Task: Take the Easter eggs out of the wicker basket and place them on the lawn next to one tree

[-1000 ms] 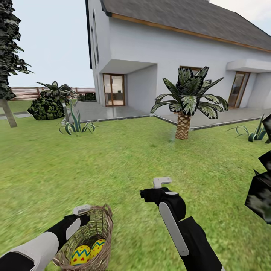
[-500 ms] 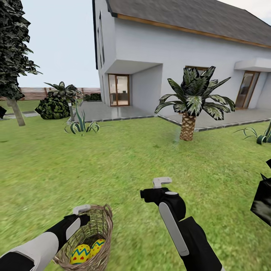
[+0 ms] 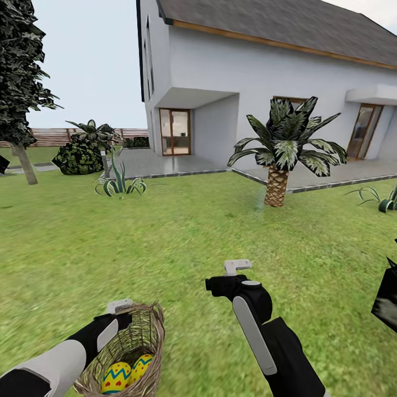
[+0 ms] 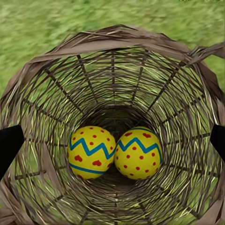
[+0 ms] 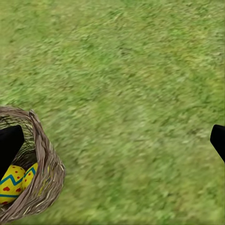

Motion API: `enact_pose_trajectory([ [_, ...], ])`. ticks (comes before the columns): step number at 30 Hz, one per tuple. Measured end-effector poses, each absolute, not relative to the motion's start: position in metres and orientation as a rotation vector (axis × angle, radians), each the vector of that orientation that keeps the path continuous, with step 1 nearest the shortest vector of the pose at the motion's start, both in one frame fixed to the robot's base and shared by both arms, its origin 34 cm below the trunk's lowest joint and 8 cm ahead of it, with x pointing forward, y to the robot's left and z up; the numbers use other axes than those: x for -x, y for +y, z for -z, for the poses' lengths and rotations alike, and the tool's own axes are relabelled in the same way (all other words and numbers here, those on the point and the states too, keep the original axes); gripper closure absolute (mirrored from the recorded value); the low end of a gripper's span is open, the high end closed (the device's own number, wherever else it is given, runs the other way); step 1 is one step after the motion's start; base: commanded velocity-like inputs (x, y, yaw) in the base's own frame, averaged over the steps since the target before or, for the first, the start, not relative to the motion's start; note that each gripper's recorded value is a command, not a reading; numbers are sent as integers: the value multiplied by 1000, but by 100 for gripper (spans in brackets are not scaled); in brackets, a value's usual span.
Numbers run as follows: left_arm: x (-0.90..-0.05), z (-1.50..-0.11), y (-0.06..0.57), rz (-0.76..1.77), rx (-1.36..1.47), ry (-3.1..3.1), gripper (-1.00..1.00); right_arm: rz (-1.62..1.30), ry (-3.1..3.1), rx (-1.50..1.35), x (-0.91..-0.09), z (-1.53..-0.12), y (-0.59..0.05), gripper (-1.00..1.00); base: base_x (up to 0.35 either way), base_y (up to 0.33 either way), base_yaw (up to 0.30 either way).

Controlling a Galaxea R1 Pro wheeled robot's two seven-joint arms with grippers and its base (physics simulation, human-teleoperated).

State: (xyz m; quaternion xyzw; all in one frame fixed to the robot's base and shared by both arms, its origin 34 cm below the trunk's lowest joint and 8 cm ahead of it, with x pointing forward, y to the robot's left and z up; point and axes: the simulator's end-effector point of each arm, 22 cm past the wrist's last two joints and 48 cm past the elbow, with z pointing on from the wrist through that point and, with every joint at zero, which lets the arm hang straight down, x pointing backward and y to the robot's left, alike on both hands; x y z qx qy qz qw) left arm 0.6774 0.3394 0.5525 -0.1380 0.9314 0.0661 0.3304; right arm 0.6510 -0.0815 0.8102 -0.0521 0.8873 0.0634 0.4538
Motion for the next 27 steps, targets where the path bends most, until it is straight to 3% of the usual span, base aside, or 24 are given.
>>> enact_pose_trajectory([
  [27, -675, -530, 339, -168, 365, 2428, -100, -159, 2188, 132, -647, -787, -80, -100, 0, 0, 0],
])
